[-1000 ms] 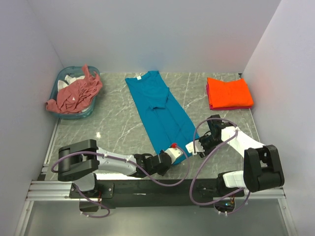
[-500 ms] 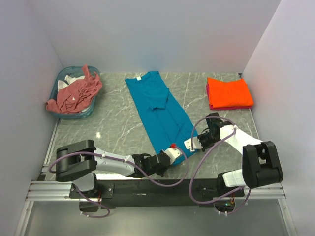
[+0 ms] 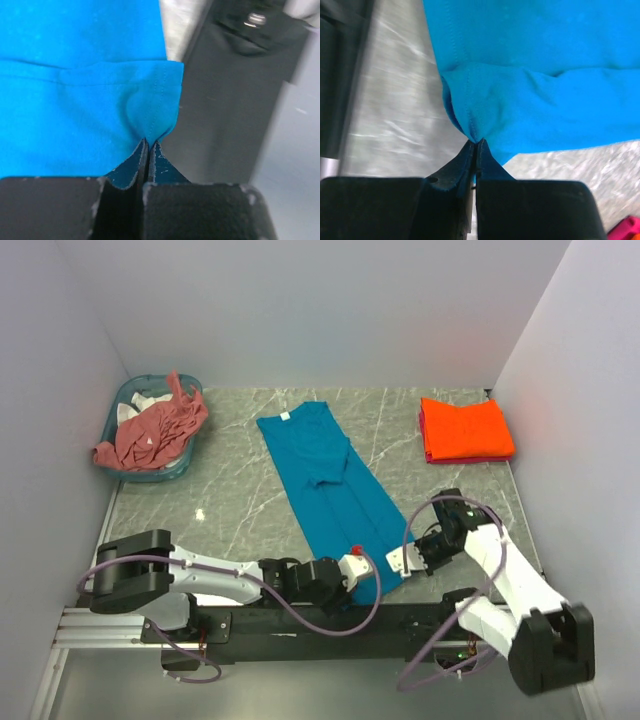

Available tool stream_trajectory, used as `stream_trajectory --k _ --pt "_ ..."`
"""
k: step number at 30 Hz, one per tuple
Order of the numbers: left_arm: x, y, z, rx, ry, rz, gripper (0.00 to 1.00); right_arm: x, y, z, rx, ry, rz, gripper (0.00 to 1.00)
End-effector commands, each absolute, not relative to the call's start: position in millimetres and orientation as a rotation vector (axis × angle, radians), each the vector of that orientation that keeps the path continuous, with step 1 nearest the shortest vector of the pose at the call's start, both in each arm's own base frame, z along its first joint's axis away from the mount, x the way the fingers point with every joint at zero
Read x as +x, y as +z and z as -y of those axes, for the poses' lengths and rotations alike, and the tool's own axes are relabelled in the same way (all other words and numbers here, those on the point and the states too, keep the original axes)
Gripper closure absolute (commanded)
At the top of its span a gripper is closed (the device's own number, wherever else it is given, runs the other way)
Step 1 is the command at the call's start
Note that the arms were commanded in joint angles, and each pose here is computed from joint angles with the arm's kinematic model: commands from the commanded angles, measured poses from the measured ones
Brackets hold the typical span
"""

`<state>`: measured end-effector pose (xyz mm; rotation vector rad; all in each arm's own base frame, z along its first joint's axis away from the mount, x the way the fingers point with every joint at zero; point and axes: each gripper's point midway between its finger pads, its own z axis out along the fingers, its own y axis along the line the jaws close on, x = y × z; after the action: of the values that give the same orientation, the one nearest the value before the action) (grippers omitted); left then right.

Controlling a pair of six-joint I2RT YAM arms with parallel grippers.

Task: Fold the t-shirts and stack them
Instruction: Fold the tshirt

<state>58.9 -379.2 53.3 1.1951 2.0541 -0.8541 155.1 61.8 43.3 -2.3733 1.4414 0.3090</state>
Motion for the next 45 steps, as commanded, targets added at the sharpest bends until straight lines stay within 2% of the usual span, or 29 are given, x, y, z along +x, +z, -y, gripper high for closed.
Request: stream_trajectory --k 1,3,8,13,21,32,38,45 --pt "23 71 384 1.245 -1.021 -2.048 1.00 115 54 -67 -2.298 0.424 -1.503 1.00" --pt "15 74 382 1.244 -1.042 -2.052 1.00 115 62 -67 -2.289 0.402 -1.483 1.00" --pt "32 79 370 1.172 -0.979 -2.045 1.00 119 75 -77 -2.254 0.474 -1.488 1.00" --pt "73 90 358 1.026 -0.945 -2.043 1.00 166 91 -89 -2.184 0.468 -1.533 1.00" --pt "174 112 329 0.717 -0.837 -2.043 1.00 264 121 -127 -2.034 0.509 -1.621 1.00" --pt "292 112 281 0.392 -0.591 -2.103 1.00 395 108 -191 -1.901 0.443 -1.797 1.00" --pt "334 105 260 0.326 -0.571 -2.122 1.00 436 97 -210 -1.840 0.379 -1.854 1.00" --pt "356 94 253 0.320 -0.565 -2.154 1.00 461 89 -214 -1.760 0.322 -1.896 1.00"
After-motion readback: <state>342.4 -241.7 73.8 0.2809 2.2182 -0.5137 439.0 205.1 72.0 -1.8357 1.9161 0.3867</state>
